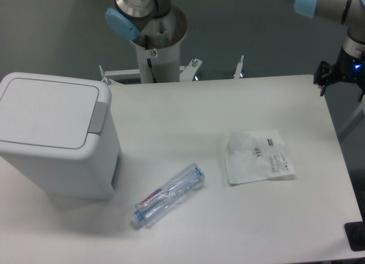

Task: Open the trash can
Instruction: 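Move the gripper from its raised start pose toward the table center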

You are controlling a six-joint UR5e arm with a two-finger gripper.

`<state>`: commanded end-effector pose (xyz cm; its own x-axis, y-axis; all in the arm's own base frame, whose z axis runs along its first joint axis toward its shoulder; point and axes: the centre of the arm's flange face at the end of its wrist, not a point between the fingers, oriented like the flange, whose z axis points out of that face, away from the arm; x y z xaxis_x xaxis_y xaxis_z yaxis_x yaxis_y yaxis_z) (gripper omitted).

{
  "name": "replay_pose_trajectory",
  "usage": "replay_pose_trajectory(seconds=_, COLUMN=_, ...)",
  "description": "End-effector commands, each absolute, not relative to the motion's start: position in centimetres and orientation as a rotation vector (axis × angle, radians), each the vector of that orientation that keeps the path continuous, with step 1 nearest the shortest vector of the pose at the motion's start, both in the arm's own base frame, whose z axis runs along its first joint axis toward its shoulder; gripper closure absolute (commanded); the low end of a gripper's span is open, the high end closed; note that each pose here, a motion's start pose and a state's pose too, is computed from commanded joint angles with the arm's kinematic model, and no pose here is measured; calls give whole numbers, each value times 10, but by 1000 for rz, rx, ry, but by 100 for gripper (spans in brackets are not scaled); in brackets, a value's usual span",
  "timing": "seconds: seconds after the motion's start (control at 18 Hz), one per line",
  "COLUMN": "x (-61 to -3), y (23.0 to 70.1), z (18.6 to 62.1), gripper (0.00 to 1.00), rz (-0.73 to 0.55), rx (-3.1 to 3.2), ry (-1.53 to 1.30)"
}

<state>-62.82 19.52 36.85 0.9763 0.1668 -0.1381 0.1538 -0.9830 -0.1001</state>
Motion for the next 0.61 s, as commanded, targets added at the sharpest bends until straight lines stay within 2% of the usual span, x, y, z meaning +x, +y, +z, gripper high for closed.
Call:
replay_pose_trajectory(seconds=0.33, x=-621, y=199, z=372, gripper=0, rz=171, rx=-3039, ry=-258)
replay_pose_trajectory(seconds=0.5, x=-605, y=207, z=393, gripper=0, rz=193, rx=-3017, ry=-379)
replay_pose_trajectory(seconds=0.61, x=-591, y=231, z=408, gripper=0, rz=213, rx=-2972, ry=-453)
